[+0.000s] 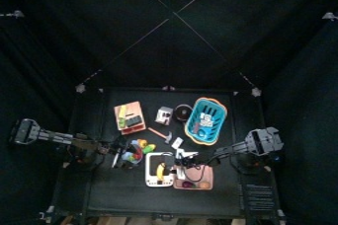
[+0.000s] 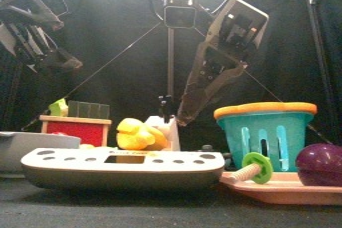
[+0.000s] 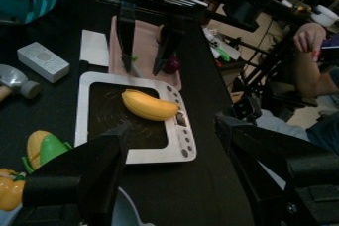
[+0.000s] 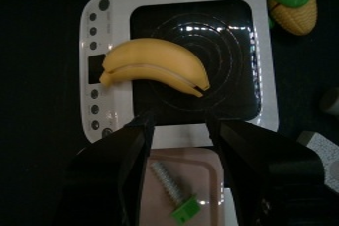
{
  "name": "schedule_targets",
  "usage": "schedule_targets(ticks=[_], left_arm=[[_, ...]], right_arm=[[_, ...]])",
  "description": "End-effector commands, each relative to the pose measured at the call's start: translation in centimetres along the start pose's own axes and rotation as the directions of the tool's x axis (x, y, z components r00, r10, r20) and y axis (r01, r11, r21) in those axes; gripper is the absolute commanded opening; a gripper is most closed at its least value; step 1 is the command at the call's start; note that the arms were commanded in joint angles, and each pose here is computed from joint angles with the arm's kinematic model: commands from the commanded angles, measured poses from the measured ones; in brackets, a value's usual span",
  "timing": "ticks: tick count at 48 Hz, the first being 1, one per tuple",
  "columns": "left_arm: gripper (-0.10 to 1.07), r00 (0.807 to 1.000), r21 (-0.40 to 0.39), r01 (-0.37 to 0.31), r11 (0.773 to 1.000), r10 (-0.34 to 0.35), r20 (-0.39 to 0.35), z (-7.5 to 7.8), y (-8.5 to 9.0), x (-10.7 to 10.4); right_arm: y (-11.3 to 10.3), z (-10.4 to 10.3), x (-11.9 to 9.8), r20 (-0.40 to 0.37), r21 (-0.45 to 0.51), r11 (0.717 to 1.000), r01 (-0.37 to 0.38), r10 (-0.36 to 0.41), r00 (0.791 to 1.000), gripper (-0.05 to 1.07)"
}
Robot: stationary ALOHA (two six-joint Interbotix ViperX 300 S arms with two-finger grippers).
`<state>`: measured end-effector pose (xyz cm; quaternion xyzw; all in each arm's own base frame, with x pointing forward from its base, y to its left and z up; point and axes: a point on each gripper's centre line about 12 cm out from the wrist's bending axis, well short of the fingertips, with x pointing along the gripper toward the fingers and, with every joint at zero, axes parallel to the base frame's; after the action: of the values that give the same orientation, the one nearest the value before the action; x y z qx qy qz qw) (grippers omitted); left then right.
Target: Grab banana
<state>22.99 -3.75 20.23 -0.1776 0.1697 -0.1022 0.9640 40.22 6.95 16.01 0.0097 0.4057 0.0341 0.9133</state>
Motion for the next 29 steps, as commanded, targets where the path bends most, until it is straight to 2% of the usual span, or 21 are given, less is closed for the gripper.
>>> schedule_targets(ticks=[1,5,10,14,18,23,25,29], left_arm=[[0.99,0.999,-0.023,0.010,1.000,-0.009,0.042,1.5,-0.5,0.3],[0.99,0.999,-0.032,0.010,0.999,-0.008,0.047,2.1,-0.8,0.6],[0.99,1.000,-0.008,-0.006,1.000,0.006,0.014,2.9,-1.4,1.5],[0.99,0.998,0.017,-0.043,0.999,0.043,-0.041,3.3,-1.8,2.5],[0.99,0.989,0.054,-0.090,0.994,0.096,-0.116,3.2,-2.3,3.5],[0.99,0.955,0.081,-0.192,0.978,0.205,-0.213,3.4,-2.5,4.6],[0.99,0.936,0.080,-0.240,0.967,0.253,-0.246,3.5,-2.3,4.8],[0.99,0.874,0.065,-0.356,0.932,0.357,-0.330,3.8,-2.1,5.1]], right_arm=[[0.1,1.5,-2.1,0.099,-0.021,1.000,-0.018,0.020,0.995,0.83],[0.2,1.3,-3.0,0.148,-0.035,0.999,-0.035,0.040,0.988,0.83],[0.3,0.8,-4.0,0.201,-0.042,0.997,-0.060,0.067,0.977,0.83],[0.4,0.4,-4.8,0.243,-0.042,0.996,-0.078,0.086,0.966,0.83],[0.3,0.0,-5.5,0.284,-0.042,0.995,-0.094,0.102,0.953,0.83],[0.2,-0.5,-6.0,0.310,-0.042,0.993,-0.106,0.114,0.944,0.83],[0.2,-0.7,-6.2,0.315,-0.038,0.993,-0.111,0.117,0.942,0.83],[0.1,-1.1,-6.5,0.318,-0.030,0.993,-0.114,0.117,0.941,0.83]])
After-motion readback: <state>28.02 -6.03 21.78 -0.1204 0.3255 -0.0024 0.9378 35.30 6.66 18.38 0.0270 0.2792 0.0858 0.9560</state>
